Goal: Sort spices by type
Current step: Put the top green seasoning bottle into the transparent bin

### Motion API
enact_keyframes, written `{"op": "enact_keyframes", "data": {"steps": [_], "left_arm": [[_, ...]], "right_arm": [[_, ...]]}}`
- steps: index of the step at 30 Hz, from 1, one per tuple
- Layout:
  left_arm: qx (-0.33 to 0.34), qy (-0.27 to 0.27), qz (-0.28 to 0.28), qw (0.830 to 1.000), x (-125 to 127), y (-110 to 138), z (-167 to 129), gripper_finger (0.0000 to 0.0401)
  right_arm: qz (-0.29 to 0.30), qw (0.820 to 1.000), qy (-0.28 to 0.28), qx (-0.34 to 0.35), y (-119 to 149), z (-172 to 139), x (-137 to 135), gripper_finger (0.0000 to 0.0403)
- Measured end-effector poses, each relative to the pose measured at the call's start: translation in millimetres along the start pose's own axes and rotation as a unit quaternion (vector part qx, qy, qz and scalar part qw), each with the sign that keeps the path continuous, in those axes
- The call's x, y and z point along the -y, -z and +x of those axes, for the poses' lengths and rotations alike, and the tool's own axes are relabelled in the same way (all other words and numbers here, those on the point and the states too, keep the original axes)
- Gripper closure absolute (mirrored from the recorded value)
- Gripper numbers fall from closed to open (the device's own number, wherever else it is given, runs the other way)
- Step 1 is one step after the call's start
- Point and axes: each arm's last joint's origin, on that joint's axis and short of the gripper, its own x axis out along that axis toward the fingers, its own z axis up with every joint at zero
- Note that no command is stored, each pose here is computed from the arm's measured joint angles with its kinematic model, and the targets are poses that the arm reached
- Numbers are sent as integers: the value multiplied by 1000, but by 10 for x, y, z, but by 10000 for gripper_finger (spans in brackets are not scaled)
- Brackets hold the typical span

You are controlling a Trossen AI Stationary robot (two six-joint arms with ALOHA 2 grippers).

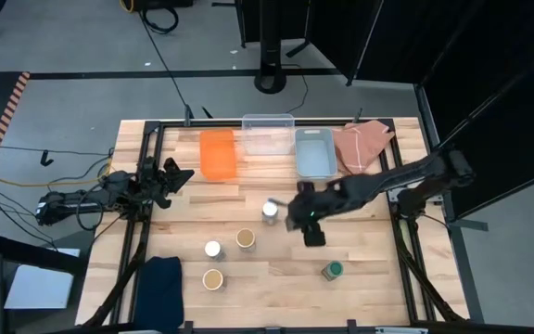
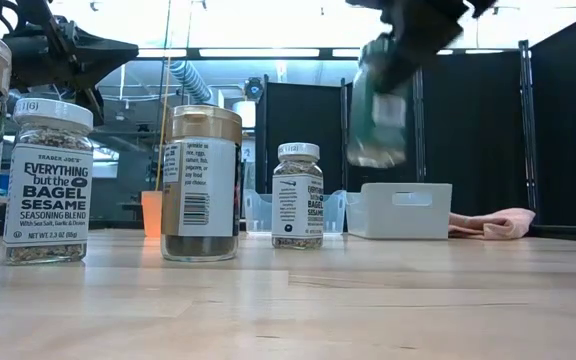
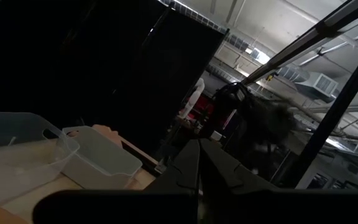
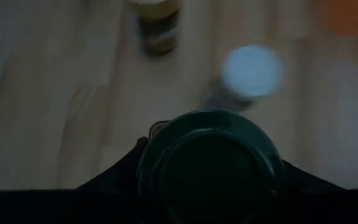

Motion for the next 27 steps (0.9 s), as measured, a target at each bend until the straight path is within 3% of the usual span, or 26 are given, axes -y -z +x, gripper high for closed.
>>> {"op": "enact_keyframes", "data": {"steps": [10,19,27], "left_arm": [[0,-2,0,1000,-2,1,0,386],[-1,-3,1,1000,-3,3,0,386],[-6,-7,2,1000,-10,14,0,386]], "right_arm": [[95,988,96,71,22,-504,708,198],[144,975,145,88,-7,-397,1288,198],[167,966,179,83,-256,-258,1753,198]]}}
